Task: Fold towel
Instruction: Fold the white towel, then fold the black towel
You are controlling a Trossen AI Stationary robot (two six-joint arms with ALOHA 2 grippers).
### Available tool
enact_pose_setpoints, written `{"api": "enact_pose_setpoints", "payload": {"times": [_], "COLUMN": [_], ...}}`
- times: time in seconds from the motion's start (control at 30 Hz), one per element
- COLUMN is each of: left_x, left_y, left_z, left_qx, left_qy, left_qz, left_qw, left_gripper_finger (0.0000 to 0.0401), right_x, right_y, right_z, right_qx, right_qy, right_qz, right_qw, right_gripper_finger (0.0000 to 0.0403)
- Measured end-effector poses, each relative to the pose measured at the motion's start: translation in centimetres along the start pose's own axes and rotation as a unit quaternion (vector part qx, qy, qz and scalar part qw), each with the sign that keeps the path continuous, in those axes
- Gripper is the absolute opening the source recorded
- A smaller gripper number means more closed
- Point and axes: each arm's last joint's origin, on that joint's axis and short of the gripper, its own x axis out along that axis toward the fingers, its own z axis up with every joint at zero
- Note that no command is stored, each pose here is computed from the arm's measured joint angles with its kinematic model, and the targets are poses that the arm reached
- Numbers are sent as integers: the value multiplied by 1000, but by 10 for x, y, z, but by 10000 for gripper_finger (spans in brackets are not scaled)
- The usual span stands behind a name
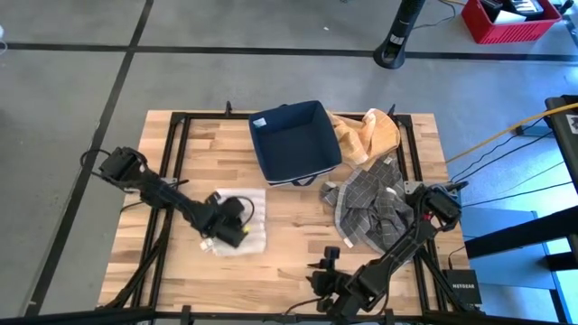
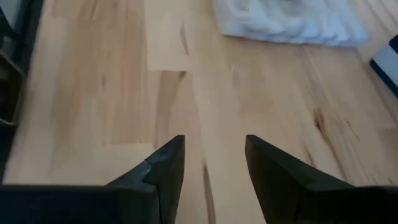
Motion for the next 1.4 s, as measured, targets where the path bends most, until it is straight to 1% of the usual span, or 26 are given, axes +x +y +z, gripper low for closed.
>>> {"api": "enact_pose_setpoints", "payload": {"times": [0.1,0.2,0.3,0.43,0.57,0.67,0.77,0.87,0.93,1.03,1.13,1.17,1.27,1.33,1.4], "left_x": [11,21,33,55,75,86,92,87,74,47,9,-4,-39,-58,-72], "left_y": [19,38,56,79,105,125,143,151,149,141,131,126,114,108,103], "left_z": [10,21,33,51,66,77,88,95,99,103,104,103,94,88,81], "left_qx": [21,47,80,115,134,151,170,176,178,175,140,125,79,54,36], "left_qy": [8,20,32,40,59,76,93,96,84,55,-8,-29,-89,-124,-146], "left_qz": [75,141,186,208,221,239,251,254,253,241,213,192,97,44,5], "left_qw": [997,989,979,971,964,956,948,946,947,953,967,973,988,990,989], "left_gripper_finger": [131,131,131,131,131,131,131,131,131,131,131,131,131,131,131], "right_x": [0,0,0,1,2,2,2,2,2,2,2,2,2,2,1], "right_y": [0,0,-1,-1,-3,-3,-3,-3,-3,-4,-4,-4,-5,-5,-5], "right_z": [1,1,2,2,3,4,4,4,4,5,5,5,5,6,8], "right_qx": [2,-8,-12,-22,-23,-31,-33,-43,-57,-59,-60,-60,-60,-57,-54], "right_qy": [-5,-8,-12,-13,-13,-16,-18,-22,-28,-41,-41,-41,-44,-48,-57], "right_qz": [-2,-7,-11,-14,-16,-21,-23,-29,-36,-53,-55,-55,-58,-64,-73], "right_qw": [1000,1000,1000,1000,1000,999,999,998,997,996,996,996,996,995,994], "right_gripper_finger": [172,172,172,172,172,172,172,172,172,172,172,172,172,172,172]}}
